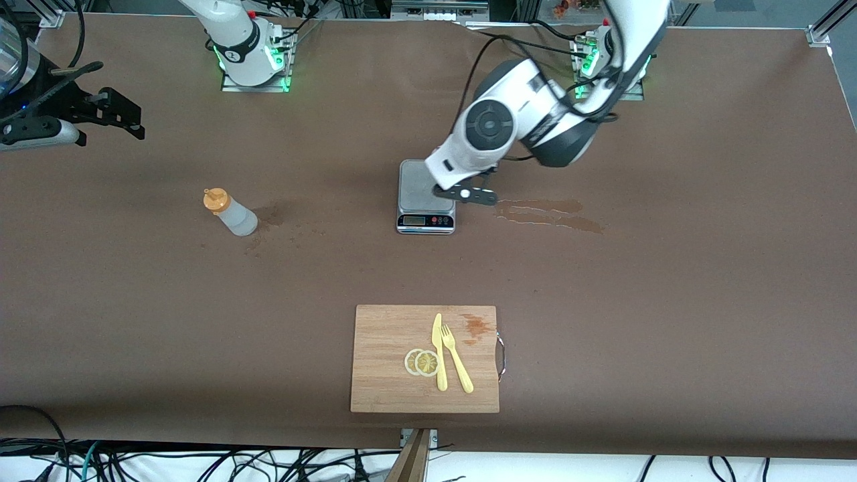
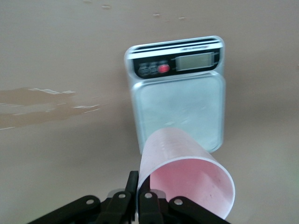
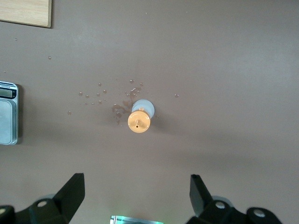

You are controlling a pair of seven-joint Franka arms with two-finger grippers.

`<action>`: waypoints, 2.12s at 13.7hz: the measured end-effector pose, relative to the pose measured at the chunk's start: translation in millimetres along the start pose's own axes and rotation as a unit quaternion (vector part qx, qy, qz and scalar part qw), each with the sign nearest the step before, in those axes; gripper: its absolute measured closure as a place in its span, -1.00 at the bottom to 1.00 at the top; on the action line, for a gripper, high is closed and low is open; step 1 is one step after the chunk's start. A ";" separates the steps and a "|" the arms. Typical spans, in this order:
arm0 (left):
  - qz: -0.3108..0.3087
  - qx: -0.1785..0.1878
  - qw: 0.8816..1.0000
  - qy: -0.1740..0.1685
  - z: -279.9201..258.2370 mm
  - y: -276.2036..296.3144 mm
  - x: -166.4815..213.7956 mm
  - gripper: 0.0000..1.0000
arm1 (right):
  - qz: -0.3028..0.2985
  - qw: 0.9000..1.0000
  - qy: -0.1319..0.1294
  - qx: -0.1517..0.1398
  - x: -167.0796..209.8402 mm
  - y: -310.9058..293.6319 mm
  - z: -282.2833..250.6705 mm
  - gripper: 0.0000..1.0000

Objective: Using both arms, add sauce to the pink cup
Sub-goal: 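Lift the pink cup with the left gripper and carry it onto the scale, then release the cup on the scale and raise the left gripper away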

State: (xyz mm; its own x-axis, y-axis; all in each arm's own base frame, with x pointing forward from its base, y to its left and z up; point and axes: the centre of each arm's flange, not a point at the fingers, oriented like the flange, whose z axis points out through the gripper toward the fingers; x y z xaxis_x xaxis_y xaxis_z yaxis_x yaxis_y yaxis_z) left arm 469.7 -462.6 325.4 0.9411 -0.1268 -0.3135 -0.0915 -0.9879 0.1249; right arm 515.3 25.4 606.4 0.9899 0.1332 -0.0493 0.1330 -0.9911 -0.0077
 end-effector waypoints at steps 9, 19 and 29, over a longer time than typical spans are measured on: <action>-0.010 0.028 0.999 0.023 54.2 19.3 15.3 0.48 | 0.003 1.000 -0.001 0.001 -0.3 3.6 0.2 -1.00; -0.056 0.058 0.995 0.054 -157.2 -90.3 6.0 -1.00 | 0.005 1.000 -0.001 0.001 0.7 5.9 1.2 -1.00; 0.024 0.031 0.991 0.130 -300.0 -334.1 -41.1 -1.00 | -0.240 0.969 -0.036 0.043 -3.2 32.5 20.2 -1.00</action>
State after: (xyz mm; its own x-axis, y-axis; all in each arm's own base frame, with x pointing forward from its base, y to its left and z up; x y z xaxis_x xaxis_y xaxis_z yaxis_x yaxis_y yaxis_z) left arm 559.3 -100.7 579.0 0.9865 -0.1544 -0.0545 -0.1504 -0.9860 0.0724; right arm 515.5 -7.2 586.2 0.8091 0.5808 -0.0892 0.5688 -0.8122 -0.1294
